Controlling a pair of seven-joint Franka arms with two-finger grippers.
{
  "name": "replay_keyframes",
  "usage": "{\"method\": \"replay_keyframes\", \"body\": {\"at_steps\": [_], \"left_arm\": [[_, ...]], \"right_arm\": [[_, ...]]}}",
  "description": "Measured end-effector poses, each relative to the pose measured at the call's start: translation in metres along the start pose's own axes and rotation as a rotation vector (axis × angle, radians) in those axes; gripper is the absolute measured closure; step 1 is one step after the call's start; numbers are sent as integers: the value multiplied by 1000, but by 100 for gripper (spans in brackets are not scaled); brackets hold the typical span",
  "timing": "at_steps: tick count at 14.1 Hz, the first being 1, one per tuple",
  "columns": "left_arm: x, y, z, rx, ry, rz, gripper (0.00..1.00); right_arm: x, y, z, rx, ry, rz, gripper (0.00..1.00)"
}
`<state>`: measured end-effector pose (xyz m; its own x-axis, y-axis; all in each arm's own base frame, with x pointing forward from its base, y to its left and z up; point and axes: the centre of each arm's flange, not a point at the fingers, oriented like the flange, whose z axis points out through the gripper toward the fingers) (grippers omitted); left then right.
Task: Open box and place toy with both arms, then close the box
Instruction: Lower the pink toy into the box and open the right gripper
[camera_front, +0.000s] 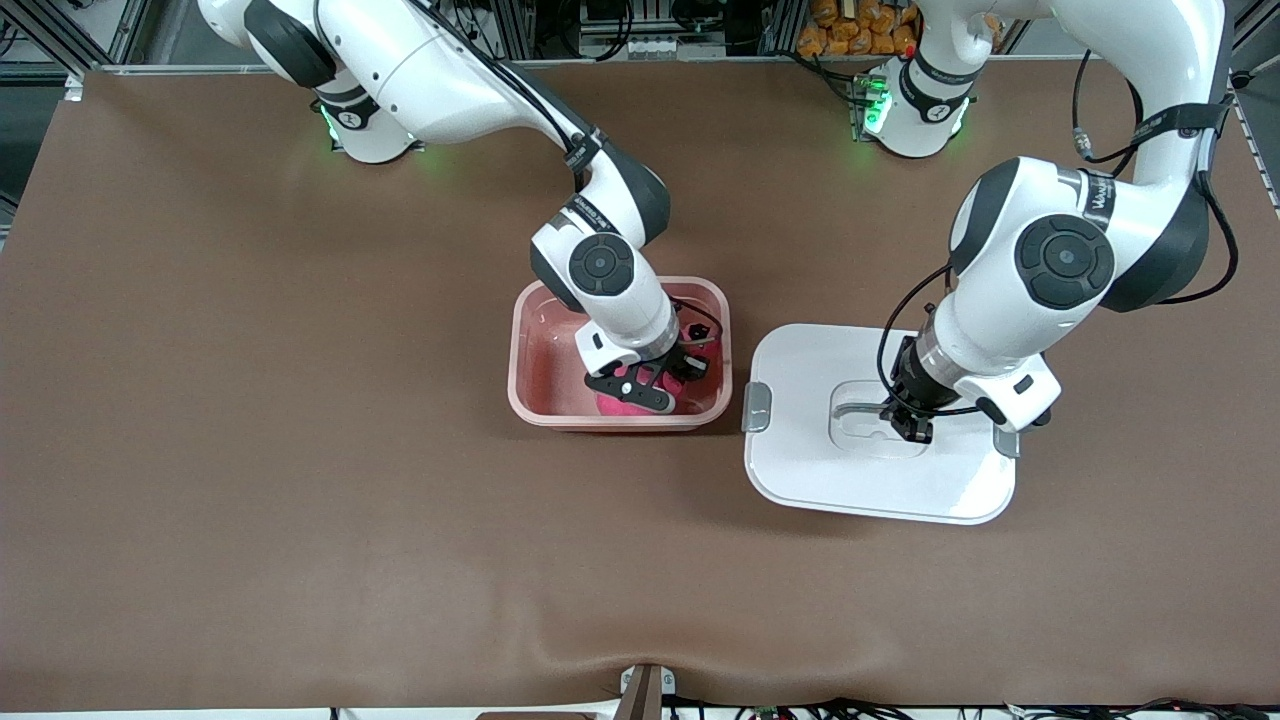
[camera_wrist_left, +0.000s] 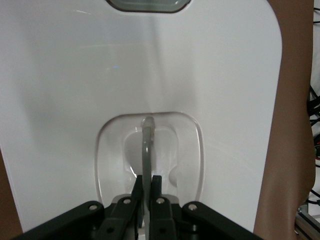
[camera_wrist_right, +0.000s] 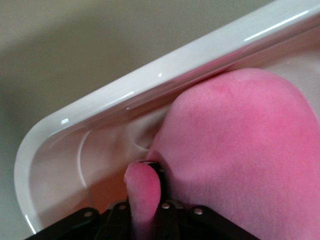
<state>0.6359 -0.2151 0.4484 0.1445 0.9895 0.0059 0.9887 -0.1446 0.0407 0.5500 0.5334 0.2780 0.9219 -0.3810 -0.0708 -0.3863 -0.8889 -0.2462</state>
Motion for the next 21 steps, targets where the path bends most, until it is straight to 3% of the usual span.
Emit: {"method": "replay_keyframes", "body": {"at_steps": [3, 8, 9, 16, 21], "left_arm": [[0, 0, 0, -1, 0, 1, 93], [-1, 1, -4, -7, -2, 1, 93], [-1, 1, -4, -8, -2, 2, 93], [-3, 1, -4, -7, -2, 4, 93], [-9, 1, -8, -16, -5, 11, 93]], "right_arm": [[1, 0, -1, -8, -2, 2, 54], [6, -1, -20, -76, -35, 6, 4], [6, -3, -27, -85, -41, 6, 0], [18, -15, -78, -97, -50, 10, 0], [55, -2, -125, -93, -40, 59, 0]]}}
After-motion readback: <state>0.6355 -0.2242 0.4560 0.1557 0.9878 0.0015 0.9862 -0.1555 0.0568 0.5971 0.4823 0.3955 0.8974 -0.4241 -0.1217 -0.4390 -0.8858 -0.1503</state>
